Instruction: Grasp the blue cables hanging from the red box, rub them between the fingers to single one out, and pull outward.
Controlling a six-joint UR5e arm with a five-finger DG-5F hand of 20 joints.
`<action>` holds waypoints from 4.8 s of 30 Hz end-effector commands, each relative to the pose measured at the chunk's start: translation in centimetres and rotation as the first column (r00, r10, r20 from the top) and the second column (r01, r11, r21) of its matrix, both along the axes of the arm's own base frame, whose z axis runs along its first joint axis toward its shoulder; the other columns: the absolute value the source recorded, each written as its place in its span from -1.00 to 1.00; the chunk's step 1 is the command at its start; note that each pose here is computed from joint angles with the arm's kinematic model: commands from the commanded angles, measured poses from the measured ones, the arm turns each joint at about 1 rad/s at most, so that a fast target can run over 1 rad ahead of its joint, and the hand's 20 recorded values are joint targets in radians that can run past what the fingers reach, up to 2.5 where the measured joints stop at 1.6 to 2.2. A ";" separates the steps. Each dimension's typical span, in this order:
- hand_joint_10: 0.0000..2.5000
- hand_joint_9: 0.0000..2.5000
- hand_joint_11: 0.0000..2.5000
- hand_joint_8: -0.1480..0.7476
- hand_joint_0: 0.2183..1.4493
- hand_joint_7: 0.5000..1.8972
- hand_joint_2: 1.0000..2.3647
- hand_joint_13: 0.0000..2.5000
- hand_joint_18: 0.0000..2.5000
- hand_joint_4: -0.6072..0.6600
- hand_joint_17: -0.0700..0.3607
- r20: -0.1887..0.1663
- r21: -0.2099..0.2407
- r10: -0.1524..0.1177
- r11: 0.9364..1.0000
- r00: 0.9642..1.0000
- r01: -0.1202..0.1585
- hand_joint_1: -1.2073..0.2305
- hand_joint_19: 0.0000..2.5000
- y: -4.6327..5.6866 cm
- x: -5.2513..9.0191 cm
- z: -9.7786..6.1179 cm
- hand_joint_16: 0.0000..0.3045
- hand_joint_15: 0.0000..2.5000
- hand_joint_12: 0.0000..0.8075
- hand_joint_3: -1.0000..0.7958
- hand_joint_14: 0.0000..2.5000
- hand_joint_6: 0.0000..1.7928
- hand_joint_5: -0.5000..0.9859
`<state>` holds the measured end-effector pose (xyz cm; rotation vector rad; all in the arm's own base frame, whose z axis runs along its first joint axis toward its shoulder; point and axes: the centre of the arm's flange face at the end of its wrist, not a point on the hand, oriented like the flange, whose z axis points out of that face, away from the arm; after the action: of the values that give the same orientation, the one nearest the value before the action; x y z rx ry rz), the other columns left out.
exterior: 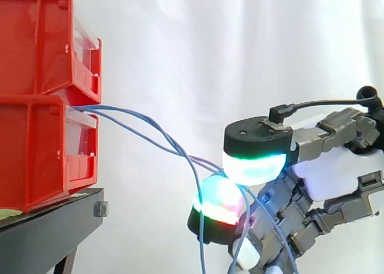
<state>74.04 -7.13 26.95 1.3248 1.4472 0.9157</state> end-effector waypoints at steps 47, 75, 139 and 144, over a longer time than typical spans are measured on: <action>-0.99 -0.43 -0.67 -0.01 -0.36 -0.18 -0.98 -0.43 -0.50 0.33 -0.18 0.015 0.000 0.004 1.000 1.000 -0.004 -0.30 -0.54 0.0 0.1 1.1 -0.69 -0.72 -0.11 -0.22 -0.99 -0.15 -0.56; -0.99 -0.44 -0.69 0.00 -0.37 -0.14 -0.98 -0.45 -0.51 0.29 -0.18 0.017 -0.001 0.006 1.000 1.000 -0.006 -0.06 -0.52 -0.1 0.1 1.1 -0.69 -0.73 -0.11 -0.14 -0.99 -0.18 -0.54; -0.99 -0.41 -0.66 0.00 -0.34 -0.12 -1.00 -0.43 -0.50 0.37 -0.19 0.019 0.005 0.010 1.000 1.000 -0.011 -0.44 -0.55 -0.1 0.1 1.2 -0.70 -0.73 -0.13 -0.40 -0.99 -0.10 -0.54; -0.99 -0.41 -0.66 0.00 -0.36 -0.09 -0.98 -0.43 -0.50 0.30 -0.19 0.020 0.007 0.021 1.000 1.000 -0.021 -0.45 -0.55 0.1 0.2 1.3 -0.70 -0.73 -0.13 -0.29 -0.99 -0.08 -0.54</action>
<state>74.21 -7.09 28.19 1.3065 1.4443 0.9427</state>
